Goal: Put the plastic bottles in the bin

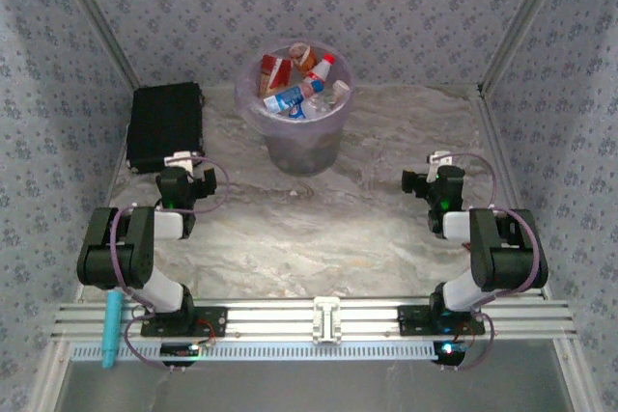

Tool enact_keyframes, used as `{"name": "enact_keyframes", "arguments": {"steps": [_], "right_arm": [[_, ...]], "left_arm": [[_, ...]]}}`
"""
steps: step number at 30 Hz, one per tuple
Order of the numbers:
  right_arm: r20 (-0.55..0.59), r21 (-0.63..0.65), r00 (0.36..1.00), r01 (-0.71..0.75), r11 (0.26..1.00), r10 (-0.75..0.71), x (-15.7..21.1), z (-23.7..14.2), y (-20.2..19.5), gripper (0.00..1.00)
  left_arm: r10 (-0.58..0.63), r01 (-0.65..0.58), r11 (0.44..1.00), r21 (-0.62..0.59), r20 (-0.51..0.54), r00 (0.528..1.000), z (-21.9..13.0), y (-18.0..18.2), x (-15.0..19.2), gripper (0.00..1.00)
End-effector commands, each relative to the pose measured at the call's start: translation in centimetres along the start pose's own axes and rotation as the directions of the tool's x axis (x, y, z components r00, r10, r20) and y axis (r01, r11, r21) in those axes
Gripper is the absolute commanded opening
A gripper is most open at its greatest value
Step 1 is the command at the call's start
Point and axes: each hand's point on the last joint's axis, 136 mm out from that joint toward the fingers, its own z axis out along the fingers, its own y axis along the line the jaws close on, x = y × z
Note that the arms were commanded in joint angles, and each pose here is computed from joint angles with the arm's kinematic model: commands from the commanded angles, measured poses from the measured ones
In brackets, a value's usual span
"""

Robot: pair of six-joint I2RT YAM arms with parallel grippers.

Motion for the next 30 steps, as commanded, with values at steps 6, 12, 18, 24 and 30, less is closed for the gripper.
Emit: {"name": "enact_keyframes", "arguments": {"steps": [6,12,18,24,30], "right_arm": [[0.047,-0.002,0.999,0.008,1.000,-0.008,-1.07,0.00,-0.08,1.00],[0.048,-0.002,0.999,0.009,1.000,-0.009,-1.10,0.01,-0.09,1.00],[0.047,-0.002,0.999,0.009,1.000,-0.008,-1.08,0.00,-0.09,1.00],[0.045,-0.003,0.999,0.011,1.000,-0.011,-1.11,0.08,0.03,1.00],[0.048,-0.003,0.999,0.010,1.000,-0.010,-1.17,0.05,-0.03,1.00]], "left_arm": [[-0.001,-0.001,1.000,0.023,0.062,0.998,-0.04,-0.30,-1.62,1.00],[-0.001,0.000,1.000,0.024,0.059,0.998,-0.04,-0.29,-1.57,1.00],[-0.002,0.000,1.000,0.024,0.059,0.998,-0.04,-0.30,-1.58,1.00],[-0.001,0.000,1.000,0.024,0.059,0.998,-0.03,-0.29,-1.57,1.00],[-0.001,-0.001,1.000,0.024,0.058,0.998,-0.03,-0.29,-1.55,1.00]]}}
